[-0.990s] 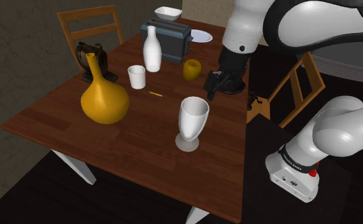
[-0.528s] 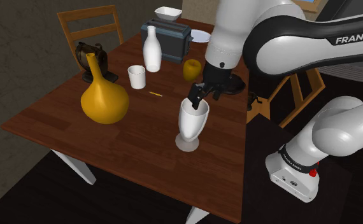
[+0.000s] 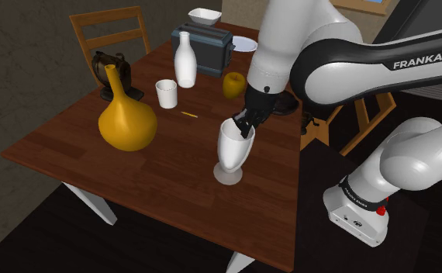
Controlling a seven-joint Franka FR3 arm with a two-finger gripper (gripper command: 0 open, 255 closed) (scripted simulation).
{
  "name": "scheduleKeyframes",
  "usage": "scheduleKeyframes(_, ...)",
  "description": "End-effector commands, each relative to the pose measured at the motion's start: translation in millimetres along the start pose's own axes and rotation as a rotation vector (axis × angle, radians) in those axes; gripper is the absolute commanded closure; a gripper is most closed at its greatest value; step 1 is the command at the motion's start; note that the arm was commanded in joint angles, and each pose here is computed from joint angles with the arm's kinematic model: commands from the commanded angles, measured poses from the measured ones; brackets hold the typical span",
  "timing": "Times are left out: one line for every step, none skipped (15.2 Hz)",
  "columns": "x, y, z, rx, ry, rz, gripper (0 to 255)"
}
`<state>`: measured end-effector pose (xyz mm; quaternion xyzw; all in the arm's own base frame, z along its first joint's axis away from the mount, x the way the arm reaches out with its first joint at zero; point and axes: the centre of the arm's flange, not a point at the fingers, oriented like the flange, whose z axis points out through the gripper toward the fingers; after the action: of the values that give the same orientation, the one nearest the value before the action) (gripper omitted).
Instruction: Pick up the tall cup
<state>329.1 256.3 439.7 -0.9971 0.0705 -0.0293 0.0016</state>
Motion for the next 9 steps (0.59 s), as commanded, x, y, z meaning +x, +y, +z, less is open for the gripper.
scheduleKeyframes(-0.1,0.1,0.2,0.000,0.000,0.000,255)
scheduleKeyframes(-0.1,0.1,0.3,0.000,0.000,0.000,255)
scheduleKeyframes(0.0,0.1,0.3,0.000,0.000,0.000,255)
scheduleKeyframes(0.0,0.1,0.4,0.000,0.000,0.000,255)
scheduleKeyframes(0.0,0.1,0.4,0.000,0.000,0.000,255)
scheduleKeyframes(0.0,0.1,0.5,0.000,0.000,0.000,255)
scheduleKeyframes(0.3,-0.1,1.2,0.000,0.000,0.000,255)
scheduleKeyframes(0.5,-0.1,-4.0,0.000,0.000,0.000,255)
scheduleKeyframes(0.8,-0.1,-9.3,0.000,0.000,0.000,255)
